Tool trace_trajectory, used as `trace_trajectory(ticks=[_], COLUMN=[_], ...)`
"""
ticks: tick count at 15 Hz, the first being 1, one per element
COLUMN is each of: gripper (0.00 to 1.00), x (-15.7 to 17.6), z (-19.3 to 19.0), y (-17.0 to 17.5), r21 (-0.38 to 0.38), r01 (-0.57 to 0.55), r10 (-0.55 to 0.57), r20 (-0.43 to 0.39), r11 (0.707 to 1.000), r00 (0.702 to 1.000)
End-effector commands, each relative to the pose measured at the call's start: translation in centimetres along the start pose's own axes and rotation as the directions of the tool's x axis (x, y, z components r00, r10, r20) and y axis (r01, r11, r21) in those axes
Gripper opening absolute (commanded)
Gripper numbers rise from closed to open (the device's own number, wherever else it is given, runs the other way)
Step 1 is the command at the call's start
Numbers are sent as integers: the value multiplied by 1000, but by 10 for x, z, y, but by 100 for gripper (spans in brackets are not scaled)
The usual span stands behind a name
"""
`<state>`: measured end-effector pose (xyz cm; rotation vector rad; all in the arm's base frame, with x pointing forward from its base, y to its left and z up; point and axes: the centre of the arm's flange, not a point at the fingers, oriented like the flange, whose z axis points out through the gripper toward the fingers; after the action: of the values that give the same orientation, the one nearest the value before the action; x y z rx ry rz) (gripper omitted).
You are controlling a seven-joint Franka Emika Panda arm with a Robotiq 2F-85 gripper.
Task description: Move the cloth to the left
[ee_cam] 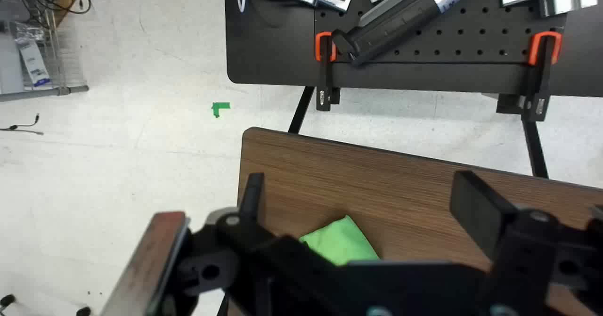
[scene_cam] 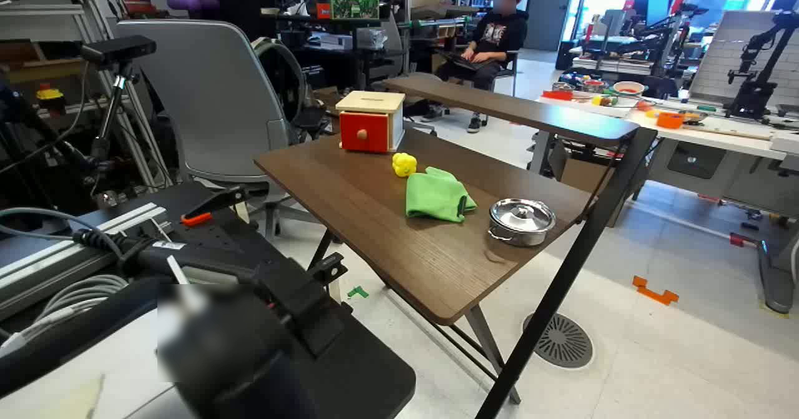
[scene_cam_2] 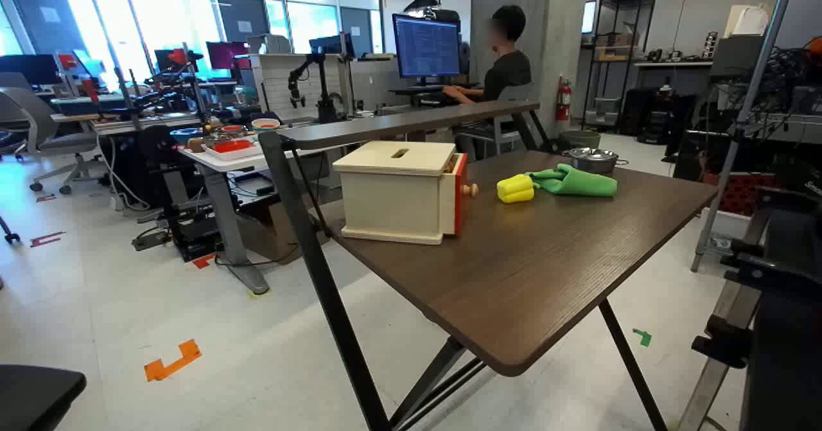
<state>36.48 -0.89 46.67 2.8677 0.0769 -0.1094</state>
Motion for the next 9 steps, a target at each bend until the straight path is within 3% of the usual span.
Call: trace_trajectory(ticks=[1,7,9], gripper=[100,100,100], x=[0,0,13], z=[-1,-1,4], y=[0,0,4], r21=[0,0,1], r01=[0,-1,-104], r10=[0,1,104], r20=[-1,-3,-59], r11=[1000,1000,995], r00=[1000,1000,993])
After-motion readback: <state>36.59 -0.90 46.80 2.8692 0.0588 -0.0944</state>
